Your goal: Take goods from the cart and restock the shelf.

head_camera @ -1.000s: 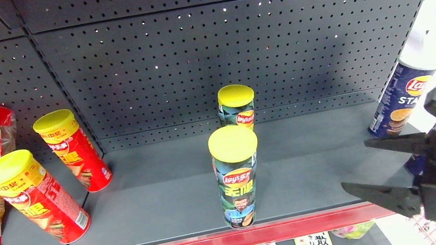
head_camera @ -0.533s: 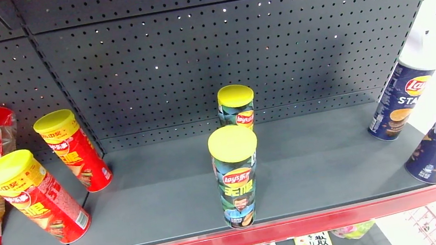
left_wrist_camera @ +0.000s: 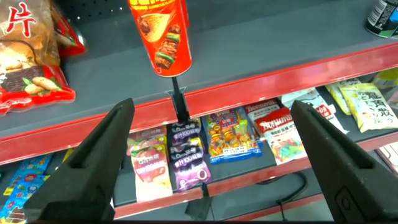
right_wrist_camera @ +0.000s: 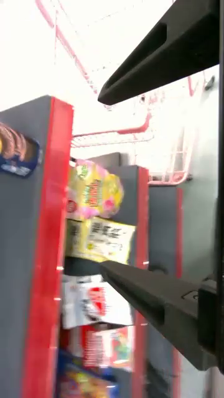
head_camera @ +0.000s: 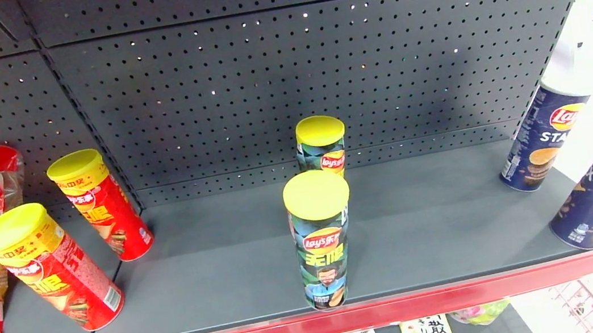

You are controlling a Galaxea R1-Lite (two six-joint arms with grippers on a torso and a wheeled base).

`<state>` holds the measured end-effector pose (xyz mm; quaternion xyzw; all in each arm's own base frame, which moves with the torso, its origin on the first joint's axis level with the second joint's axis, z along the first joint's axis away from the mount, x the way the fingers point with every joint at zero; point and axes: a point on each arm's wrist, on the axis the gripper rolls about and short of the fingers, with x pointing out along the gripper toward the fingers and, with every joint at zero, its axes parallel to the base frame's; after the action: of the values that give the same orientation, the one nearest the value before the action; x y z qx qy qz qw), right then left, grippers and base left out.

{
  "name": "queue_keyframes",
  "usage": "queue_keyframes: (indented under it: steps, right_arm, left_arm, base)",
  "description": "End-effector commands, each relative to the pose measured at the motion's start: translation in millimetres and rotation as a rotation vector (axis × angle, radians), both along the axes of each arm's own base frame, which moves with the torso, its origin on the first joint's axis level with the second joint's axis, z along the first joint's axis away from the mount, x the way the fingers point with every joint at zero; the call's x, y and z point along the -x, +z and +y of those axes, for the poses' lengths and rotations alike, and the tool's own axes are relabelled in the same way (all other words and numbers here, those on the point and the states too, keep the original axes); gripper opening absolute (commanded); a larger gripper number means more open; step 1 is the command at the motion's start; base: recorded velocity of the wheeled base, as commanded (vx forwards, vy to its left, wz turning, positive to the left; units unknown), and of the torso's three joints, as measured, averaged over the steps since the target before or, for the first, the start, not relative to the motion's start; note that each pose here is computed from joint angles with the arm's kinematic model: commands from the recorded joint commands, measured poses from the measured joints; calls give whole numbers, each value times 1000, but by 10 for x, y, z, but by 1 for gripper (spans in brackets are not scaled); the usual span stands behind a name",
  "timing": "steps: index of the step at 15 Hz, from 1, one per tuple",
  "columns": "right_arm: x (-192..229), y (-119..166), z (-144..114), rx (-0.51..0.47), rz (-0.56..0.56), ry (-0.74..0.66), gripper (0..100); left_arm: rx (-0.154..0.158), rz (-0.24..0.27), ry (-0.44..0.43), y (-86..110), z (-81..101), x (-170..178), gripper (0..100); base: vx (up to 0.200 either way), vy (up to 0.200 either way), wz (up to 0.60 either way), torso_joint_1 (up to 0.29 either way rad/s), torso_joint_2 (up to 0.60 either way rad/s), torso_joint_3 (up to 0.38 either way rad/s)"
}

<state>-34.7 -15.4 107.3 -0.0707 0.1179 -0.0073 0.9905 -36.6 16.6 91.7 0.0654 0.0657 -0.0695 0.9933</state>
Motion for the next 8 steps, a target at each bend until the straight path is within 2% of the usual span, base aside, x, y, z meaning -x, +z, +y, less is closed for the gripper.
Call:
queue_keyframes:
  steps: [1, 3, 5, 7, 8]
  right_arm:
    - [-86, -149, 20, -23, -49, -18, 100]
    - [-99, -166, 34, -42, -54, 30, 100]
    - [-102, -175, 37, -47, -52, 36, 100]
    - [-104, -173, 37, -64, -56, 33, 100]
    - [-105, -177, 38, -79, -55, 30, 100]
  left_arm:
    - [-1, 4, 1, 1, -1, -4, 100]
    - [-4, 3, -1, 5, -1, -3, 100]
    - [-9, 24, -43, 96, -22, -38, 100]
    - [44, 2, -94, 482, -113, -272, 100]
    - [51, 3, -111, 631, -170, -429, 100]
  base:
    - [0, 0, 0, 0, 0, 0]
    - [0, 0, 0, 0, 0, 0]
    - [0, 0, 0, 0, 0, 0]
    - [0, 0, 0, 0, 0, 0]
    - [0, 0, 0, 0, 0, 0]
